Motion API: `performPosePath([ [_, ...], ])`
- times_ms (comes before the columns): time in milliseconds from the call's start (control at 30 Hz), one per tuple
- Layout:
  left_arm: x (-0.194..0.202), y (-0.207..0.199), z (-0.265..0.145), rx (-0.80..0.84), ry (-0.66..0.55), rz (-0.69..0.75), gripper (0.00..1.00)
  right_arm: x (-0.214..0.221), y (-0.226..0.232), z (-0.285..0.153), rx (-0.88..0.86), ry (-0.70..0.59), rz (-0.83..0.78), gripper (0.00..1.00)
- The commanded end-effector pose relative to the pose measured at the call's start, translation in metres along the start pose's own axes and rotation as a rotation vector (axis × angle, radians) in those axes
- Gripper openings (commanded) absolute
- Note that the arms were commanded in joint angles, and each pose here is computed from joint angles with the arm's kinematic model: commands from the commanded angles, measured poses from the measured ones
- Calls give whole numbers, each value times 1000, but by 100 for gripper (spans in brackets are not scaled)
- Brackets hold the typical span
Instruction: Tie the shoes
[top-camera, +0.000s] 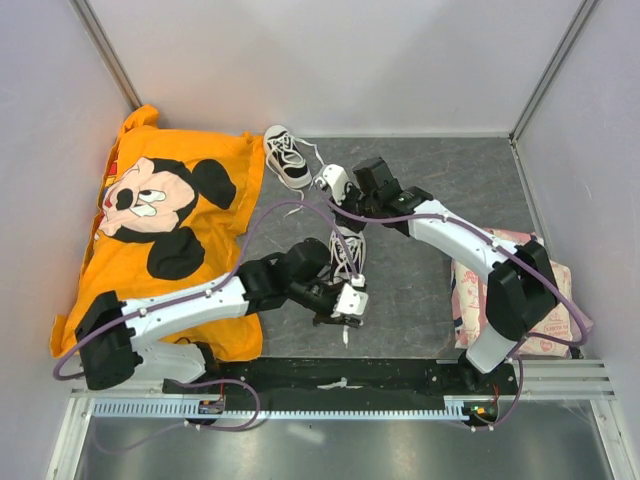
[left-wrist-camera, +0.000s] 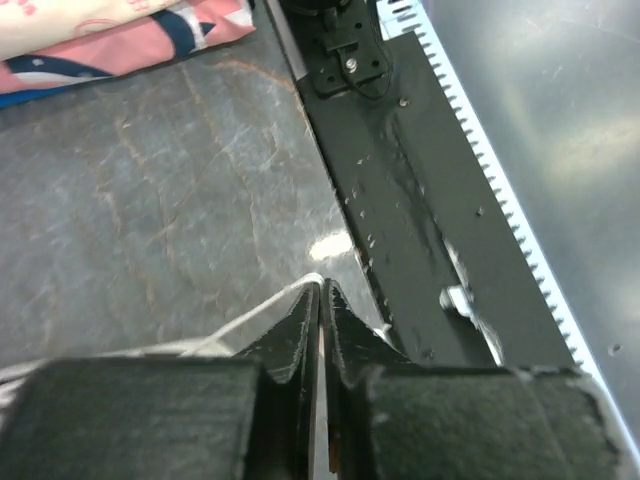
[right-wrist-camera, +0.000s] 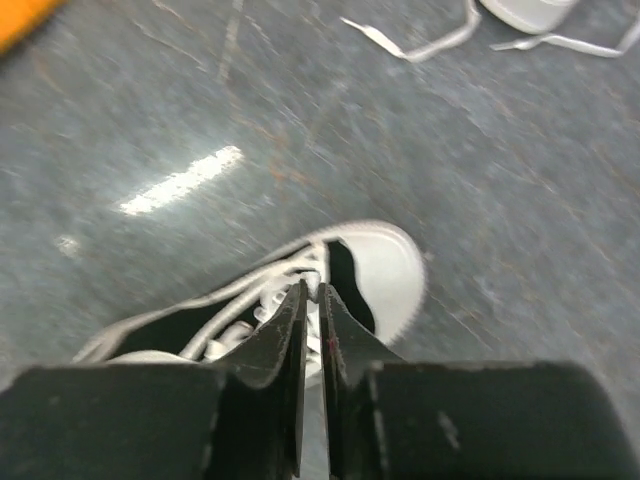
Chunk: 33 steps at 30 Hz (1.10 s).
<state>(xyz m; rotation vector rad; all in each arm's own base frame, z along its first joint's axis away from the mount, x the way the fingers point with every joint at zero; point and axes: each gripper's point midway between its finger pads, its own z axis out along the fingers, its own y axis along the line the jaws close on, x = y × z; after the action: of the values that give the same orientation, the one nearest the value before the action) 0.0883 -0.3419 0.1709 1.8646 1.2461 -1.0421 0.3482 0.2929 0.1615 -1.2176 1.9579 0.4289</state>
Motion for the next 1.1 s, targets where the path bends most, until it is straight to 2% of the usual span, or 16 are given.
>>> performPosePath([
  [0, -43, 30, 1, -109, -89, -49, 39, -36, 26, -6, -160, -95, 116, 24],
  [33, -40, 29, -5, -111, -92, -91, 44, -34, 23, -12, -159, -89, 144, 47],
  [67, -44, 39, -28, -160, -132, -105, 49, -33, 19, -16, -153, -86, 171, 60],
  [133, -40, 40, -47, -177, -175, -174, 58, -27, 2, -30, -133, -84, 257, 76],
  [167, -38, 54, -73, -266, -197, -197, 59, -23, -6, -35, -119, -78, 286, 78],
  [300, -2, 89, -127, -484, -188, -349, 63, 8, -22, -58, -80, -8, 417, 89],
  [367, 22, 108, -150, -594, -173, -425, 64, 35, -9, -61, -99, 47, 457, 91],
  [500, 55, 140, -161, -693, -125, -516, 64, 51, 24, -71, -167, 33, 547, 91],
  [700, 94, 197, -141, -690, -70, -678, 64, 90, 52, -58, -222, 78, 645, 87],
  [833, 101, 232, -130, -663, -79, -726, 62, 113, 45, -46, -158, 128, 649, 82],
  [1000, 129, 254, -108, -611, -52, -801, 60, 131, 38, -37, -101, 167, 651, 78],
  [1067, 128, 262, -104, -597, -62, -798, 60, 131, 35, -34, -90, 160, 654, 78],
])
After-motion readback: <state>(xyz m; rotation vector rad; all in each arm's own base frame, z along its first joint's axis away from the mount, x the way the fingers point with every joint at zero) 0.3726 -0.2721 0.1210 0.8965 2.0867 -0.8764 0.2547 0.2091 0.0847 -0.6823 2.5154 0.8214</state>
